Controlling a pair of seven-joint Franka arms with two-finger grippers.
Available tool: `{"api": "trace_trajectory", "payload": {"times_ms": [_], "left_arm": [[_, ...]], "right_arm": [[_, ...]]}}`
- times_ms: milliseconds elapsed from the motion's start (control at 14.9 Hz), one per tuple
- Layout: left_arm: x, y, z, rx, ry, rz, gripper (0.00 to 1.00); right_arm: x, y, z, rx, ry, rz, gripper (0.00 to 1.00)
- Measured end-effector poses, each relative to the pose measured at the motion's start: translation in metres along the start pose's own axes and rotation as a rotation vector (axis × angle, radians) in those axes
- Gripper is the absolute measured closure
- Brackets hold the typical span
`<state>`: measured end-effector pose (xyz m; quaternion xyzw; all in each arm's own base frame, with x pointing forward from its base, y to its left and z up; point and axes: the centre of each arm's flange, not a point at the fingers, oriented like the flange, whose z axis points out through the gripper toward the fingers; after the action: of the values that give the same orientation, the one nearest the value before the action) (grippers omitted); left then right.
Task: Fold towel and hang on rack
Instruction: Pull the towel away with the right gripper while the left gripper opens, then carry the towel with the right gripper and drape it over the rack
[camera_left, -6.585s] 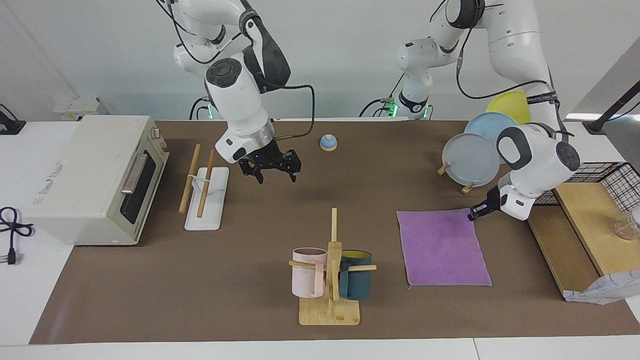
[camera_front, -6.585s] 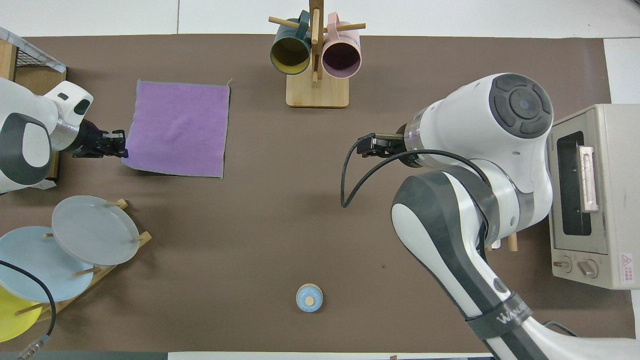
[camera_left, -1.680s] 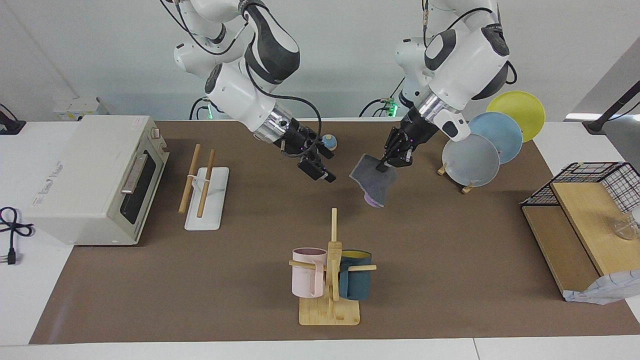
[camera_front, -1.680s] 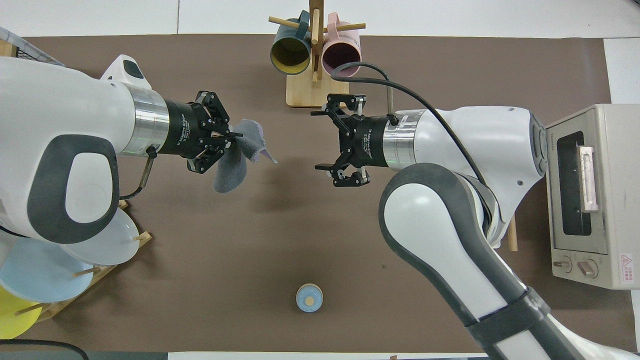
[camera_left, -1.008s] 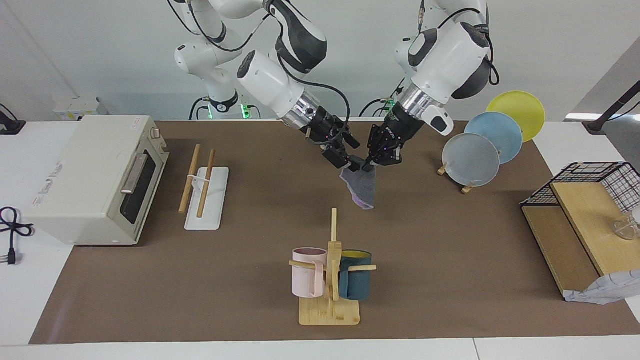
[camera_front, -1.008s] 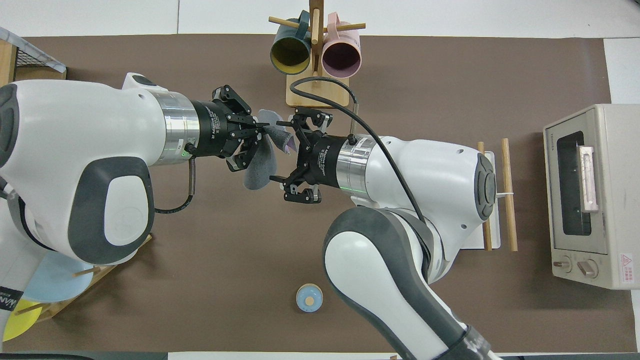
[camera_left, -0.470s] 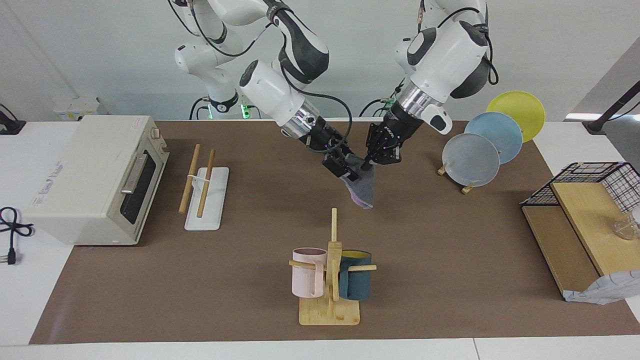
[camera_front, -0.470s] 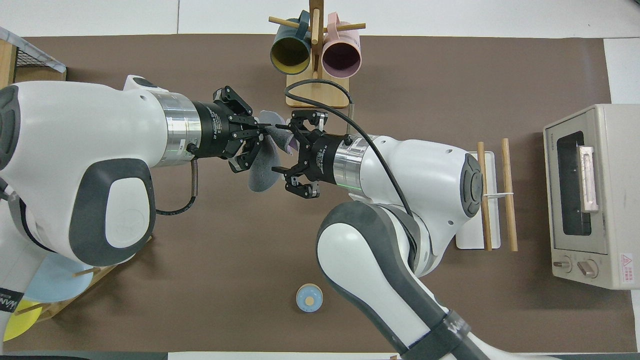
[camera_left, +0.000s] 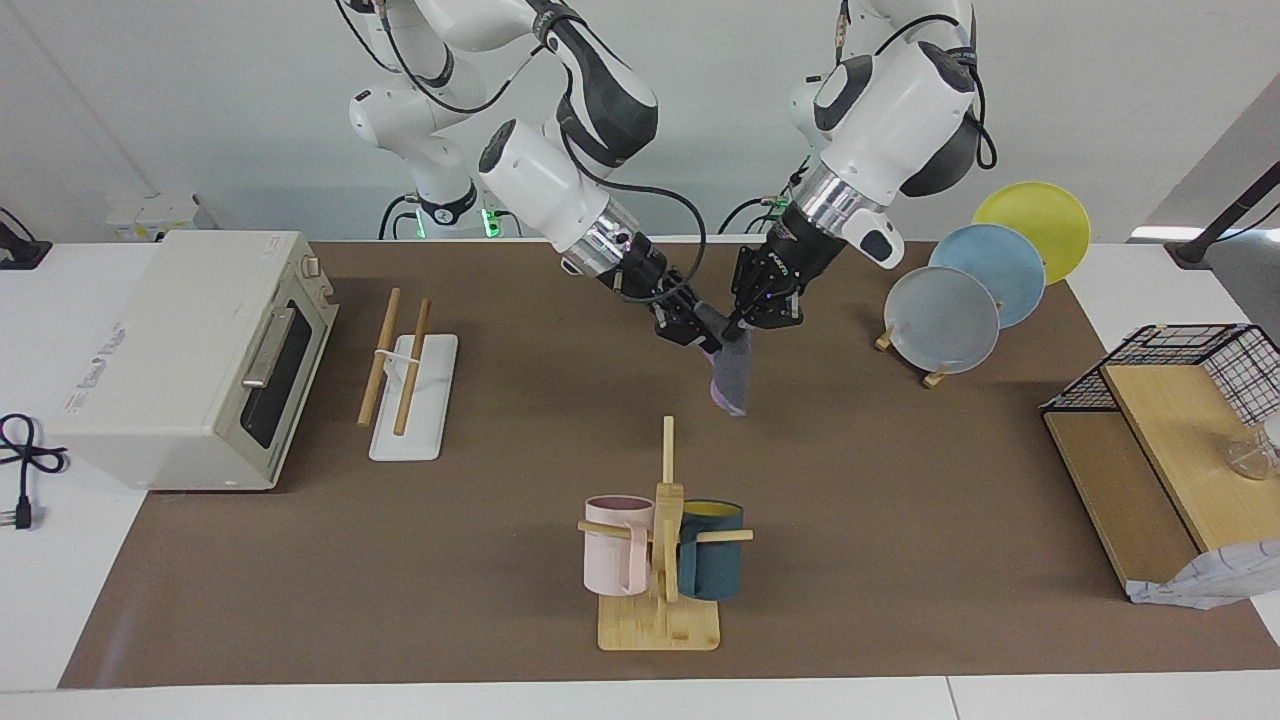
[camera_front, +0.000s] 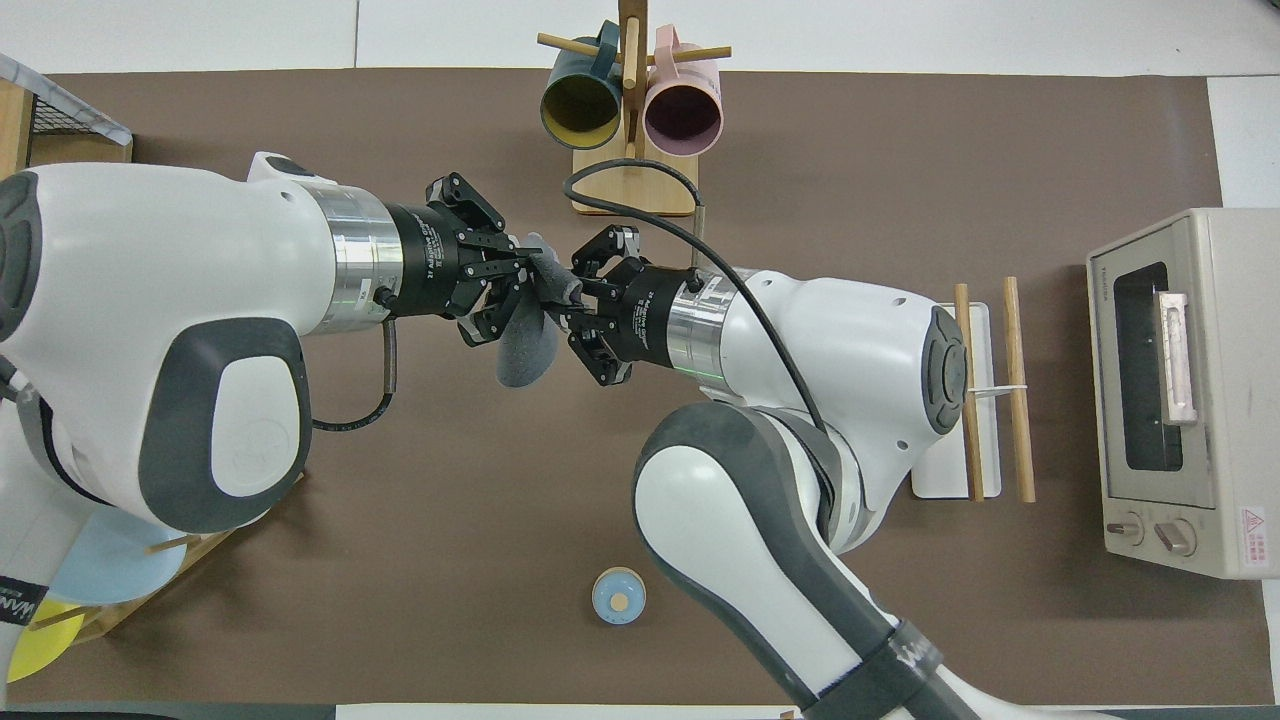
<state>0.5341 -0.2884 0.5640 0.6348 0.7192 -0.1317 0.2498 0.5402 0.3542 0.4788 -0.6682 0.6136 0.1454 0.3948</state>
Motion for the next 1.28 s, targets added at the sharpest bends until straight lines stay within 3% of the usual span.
{"api": "trace_trajectory", "payload": {"times_ms": [269, 336, 605, 874, 1008, 1277], "left_arm": [[0.001, -0.002, 0.002, 0.004, 0.003, 0.001, 0.98], [0.001, -0.002, 0.002, 0.004, 0.003, 0.013, 0.93], [0.0, -0.003, 0.0, 0.002, 0.002, 0.085, 0.49], [0.008, 0.0, 0.001, 0.003, 0.01, 0.185, 0.04], [0.023, 0.007, -0.001, 0.0, 0.021, 0.274, 0.0], [0.076, 0.03, -0.02, 0.027, 0.056, 0.508, 0.0]], "right_arm": [[0.0, 0.0, 0.0, 0.0, 0.0, -0.02, 0.98], [0.0, 0.0, 0.0, -0.002, 0.0, -0.04, 0.98], [0.007, -0.004, -0.003, -0.017, 0.008, -0.161, 0.98], [0.03, -0.006, -0.011, -0.23, 0.138, -0.532, 0.98], [0.047, -0.012, -0.032, -0.349, 0.188, -0.691, 0.98], [0.097, -0.026, -0.105, -0.544, 0.183, -0.89, 0.98]]}}
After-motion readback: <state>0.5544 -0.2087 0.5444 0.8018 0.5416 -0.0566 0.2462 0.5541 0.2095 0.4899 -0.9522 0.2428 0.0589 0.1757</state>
